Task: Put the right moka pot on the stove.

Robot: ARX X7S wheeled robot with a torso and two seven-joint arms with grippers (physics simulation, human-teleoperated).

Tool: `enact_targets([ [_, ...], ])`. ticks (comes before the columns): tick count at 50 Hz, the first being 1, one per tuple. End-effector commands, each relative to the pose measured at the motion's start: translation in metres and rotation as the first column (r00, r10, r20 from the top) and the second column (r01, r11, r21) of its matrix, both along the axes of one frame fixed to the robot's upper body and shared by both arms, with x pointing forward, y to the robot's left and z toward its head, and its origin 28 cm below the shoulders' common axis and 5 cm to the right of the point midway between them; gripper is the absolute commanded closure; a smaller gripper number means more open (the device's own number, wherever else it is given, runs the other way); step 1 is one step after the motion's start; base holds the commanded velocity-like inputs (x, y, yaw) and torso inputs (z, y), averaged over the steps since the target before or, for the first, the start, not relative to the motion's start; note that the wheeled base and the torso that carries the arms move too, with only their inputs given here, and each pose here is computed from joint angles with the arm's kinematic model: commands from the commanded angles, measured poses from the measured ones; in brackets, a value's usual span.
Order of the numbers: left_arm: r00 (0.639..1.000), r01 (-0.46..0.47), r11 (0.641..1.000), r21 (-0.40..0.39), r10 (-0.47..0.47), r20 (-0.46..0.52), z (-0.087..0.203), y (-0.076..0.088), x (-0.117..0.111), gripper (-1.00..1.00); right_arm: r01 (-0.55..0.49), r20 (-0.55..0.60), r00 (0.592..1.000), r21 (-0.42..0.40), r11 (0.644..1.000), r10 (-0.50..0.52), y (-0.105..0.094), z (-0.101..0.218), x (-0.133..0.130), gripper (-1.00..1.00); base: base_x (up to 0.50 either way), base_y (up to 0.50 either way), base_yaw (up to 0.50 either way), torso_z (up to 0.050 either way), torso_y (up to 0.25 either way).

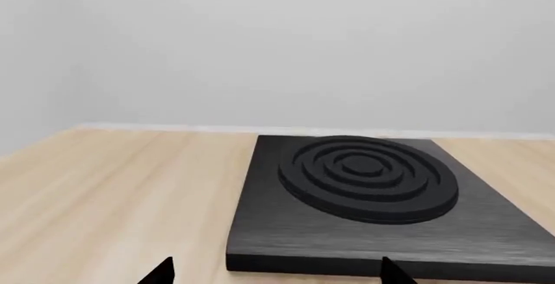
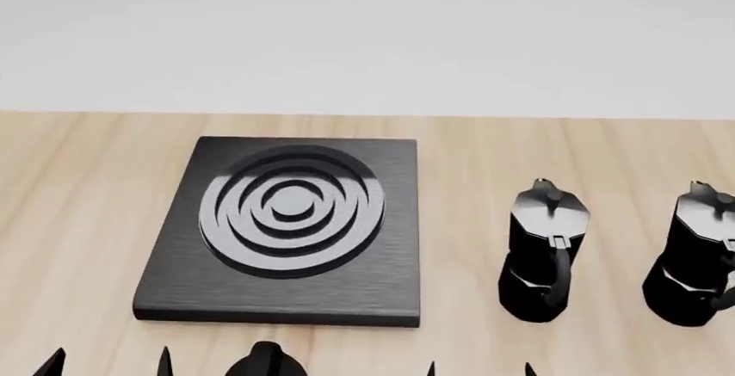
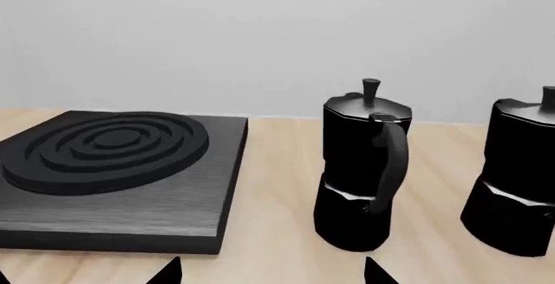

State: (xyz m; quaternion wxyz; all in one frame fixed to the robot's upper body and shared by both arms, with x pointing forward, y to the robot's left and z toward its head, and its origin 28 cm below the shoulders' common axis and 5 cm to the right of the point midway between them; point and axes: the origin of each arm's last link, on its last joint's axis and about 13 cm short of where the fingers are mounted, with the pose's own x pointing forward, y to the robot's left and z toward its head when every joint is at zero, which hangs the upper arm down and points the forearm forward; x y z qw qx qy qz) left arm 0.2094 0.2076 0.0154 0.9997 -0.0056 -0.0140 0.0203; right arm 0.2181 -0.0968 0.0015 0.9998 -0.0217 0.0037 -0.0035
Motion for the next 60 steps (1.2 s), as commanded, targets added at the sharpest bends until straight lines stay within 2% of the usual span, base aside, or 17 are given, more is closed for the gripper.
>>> enact_targets([
  [1,1.0,-0.003,1.0,0.001,0.003,-0.001,-0.001,0.0,0.0,-1.0,0.002,0.0,1.0,0.0,1.0,-0.002,0.0,0.0,0.0,-1.0,0.3,0.0,0.0,0.0,0.0],
  [23,1.0,0.007,1.0,-0.001,-0.007,0.005,0.0,0.0,0.0,-1.0,0.0,0.001,1.0,0.003,1.0,0.0,-0.001,0.003,-0.002,-1.0,0.35,0.0,0.0,0.0,0.0],
  [35,1.0,0.021,0.999,-0.028,-0.021,-0.008,0.006,0.0,-0.003,-1.0,0.009,0.004,1.0,0.0,1.0,-0.009,-0.003,0.005,0.0,-1.0,0.43,0.0,0.0,0.0,0.0],
  [36,0.997,0.058,0.995,-0.081,-0.063,-0.052,0.008,0.0,-0.005,-1.0,0.013,0.011,1.0,-0.013,1.0,-0.012,-0.004,0.007,0.0,-1.0,0.0,0.0,0.0,0.0,0.0],
  [39,0.999,0.029,1.0,-0.003,-0.029,-0.012,0.018,-0.001,-0.011,-1.0,0.003,0.012,1.0,-0.015,1.0,-0.003,-0.004,0.011,0.001,-1.0,0.0,0.0,0.0,0.0,0.0],
  [41,0.999,0.035,0.998,-0.046,-0.037,-0.037,0.027,0.0,-0.014,-1.0,-0.005,0.012,1.0,-0.018,1.0,0.005,-0.003,0.015,0.001,-1.0,0.0,0.0,0.0,0.0,0.0],
  [43,1.0,0.017,1.0,-0.016,-0.018,-0.024,0.038,0.002,-0.018,-1.0,-0.008,0.014,1.0,-0.026,1.0,0.008,-0.004,0.021,0.0,-1.0,0.0,0.0,0.0,0.0,0.0],
  [48,0.999,0.027,0.999,-0.022,-0.027,-0.028,0.065,0.004,-0.026,-1.0,-0.016,0.02,1.0,-0.029,0.999,0.017,-0.005,0.038,0.001,-1.0,0.0,0.0,0.0,0.0,0.0],
  [60,0.998,0.037,0.998,0.04,-0.039,0.059,0.127,0.002,-0.042,-1.0,-0.044,0.078,0.996,-0.032,0.999,0.047,-0.006,0.084,-0.004,-1.0,0.0,0.0,0.0,0.0,0.0],
])
